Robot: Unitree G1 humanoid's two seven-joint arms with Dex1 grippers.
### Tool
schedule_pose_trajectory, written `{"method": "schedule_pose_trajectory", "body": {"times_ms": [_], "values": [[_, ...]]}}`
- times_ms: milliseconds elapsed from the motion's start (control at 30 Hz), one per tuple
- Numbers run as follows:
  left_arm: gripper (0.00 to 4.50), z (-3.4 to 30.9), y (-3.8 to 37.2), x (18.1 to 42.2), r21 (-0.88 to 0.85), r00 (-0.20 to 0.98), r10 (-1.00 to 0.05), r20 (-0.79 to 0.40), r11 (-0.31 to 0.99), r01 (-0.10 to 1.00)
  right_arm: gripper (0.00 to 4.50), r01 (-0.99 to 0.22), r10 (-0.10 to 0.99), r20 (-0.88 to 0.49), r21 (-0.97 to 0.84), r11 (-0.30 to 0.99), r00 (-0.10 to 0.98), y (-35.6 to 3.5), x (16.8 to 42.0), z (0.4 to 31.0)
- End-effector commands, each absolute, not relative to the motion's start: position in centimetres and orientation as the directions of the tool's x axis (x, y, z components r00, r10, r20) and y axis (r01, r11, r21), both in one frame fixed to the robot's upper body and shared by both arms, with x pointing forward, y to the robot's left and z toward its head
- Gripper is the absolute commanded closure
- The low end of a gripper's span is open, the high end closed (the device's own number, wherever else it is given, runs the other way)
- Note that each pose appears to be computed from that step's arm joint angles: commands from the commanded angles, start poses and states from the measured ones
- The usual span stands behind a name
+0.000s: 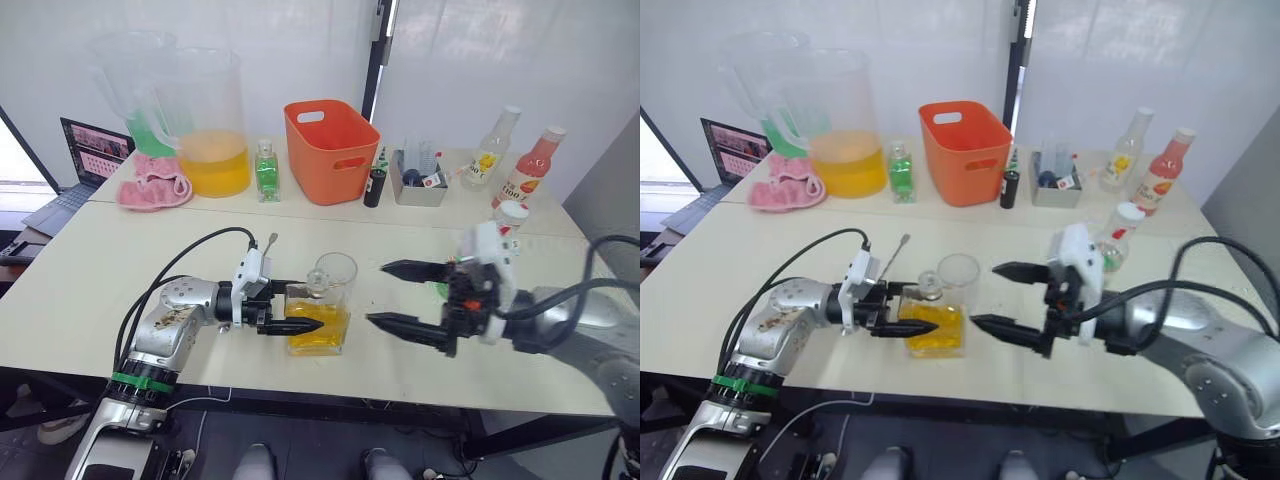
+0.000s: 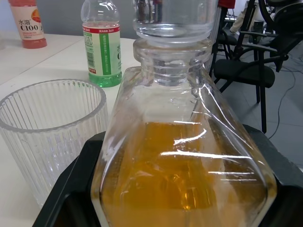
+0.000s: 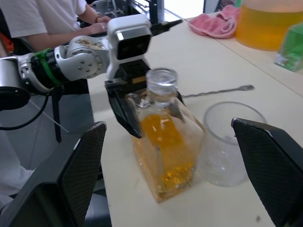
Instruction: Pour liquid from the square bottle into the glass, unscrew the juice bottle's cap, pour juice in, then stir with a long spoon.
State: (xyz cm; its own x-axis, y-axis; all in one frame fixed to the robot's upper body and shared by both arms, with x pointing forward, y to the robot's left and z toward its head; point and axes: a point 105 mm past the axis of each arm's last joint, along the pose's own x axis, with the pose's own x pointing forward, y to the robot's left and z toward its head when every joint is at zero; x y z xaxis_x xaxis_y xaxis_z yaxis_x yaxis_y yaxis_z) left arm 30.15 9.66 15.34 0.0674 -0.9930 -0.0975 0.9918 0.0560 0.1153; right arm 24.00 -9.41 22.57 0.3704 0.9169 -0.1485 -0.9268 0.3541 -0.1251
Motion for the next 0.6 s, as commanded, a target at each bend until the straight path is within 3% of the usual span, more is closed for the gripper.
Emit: {"method": "schedule_pose_trajectory", "body": {"times_ms": [33,500,600], "values": [[1.67,15.9,9.1,29.8,0.169,0.03,-0.994,-0.104,0.012,0.986,0.0,-0.91,0.905,-0.138,-0.166,0.38,0.403,-8.0,25.1,23.3],[1.67,15.2,9.2,29.9,0.24,0.023,-0.988,-0.152,-0.015,0.971,0.0,-0.921,0.923,-0.111,-0.179,0.347,0.369,-4.0,26.4,22.3],[1.67,15.2,9.2,29.9,0.236,0.024,-0.988,-0.15,-0.013,0.972,0.85,-0.922,0.926,-0.1,-0.182,0.343,0.364,-3.7,26.5,22.3]]}}
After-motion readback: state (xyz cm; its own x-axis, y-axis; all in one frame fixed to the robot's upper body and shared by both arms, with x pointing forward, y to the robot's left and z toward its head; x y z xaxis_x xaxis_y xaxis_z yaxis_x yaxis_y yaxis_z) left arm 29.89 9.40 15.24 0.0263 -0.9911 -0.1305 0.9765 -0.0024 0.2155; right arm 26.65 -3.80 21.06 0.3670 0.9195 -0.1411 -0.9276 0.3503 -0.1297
